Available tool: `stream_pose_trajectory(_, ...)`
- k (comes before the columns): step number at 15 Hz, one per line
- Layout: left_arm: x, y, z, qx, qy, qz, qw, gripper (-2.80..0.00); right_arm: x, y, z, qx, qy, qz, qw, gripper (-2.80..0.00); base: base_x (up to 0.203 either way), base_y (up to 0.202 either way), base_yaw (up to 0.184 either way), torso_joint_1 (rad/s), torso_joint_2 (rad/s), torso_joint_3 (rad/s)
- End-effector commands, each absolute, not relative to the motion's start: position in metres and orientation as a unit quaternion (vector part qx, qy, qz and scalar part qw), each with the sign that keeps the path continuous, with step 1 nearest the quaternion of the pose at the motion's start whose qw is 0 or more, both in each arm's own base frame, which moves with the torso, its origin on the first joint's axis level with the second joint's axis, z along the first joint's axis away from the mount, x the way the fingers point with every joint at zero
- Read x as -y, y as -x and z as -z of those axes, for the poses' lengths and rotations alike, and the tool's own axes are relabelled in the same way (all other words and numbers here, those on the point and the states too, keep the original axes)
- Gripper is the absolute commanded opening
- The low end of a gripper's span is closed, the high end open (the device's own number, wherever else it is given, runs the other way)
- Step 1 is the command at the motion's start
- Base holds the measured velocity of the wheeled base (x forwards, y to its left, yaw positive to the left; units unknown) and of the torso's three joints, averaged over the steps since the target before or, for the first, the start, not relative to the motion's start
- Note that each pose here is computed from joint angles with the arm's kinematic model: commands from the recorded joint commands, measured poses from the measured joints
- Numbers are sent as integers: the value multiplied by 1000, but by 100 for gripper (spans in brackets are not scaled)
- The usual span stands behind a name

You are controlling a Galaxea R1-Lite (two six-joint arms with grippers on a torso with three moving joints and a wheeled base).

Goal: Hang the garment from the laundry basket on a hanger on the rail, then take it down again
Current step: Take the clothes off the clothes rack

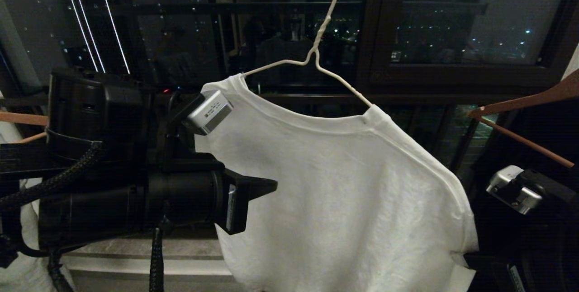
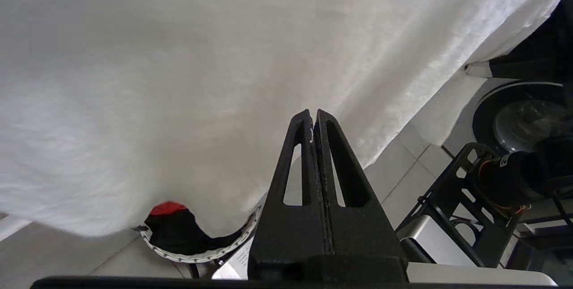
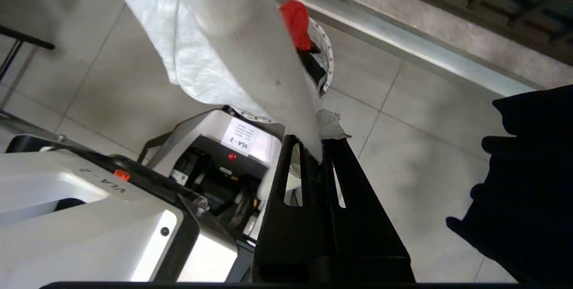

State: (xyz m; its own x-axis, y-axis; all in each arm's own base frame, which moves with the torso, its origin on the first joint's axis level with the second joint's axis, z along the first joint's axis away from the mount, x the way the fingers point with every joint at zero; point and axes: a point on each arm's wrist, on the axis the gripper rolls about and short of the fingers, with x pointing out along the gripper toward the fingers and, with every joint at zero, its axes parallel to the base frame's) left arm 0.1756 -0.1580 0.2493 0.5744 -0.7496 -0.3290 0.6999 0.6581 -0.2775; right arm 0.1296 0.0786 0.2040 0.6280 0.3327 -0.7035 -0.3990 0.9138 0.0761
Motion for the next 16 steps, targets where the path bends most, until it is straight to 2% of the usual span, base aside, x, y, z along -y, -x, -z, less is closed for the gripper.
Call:
stream_pose_trajectory(1, 157, -174, -251, -209, 61, 410, 886, -280, -77, -130, -199, -390, 44, -196, 899, -280, 0, 0, 0, 0, 0, 0)
stream_pose_trajectory(16, 154, -173, -256, -201, 64, 408, 888, -280, -73, -139, -171, -439, 77, -177, 878, -280, 0, 0, 0, 0, 0, 0)
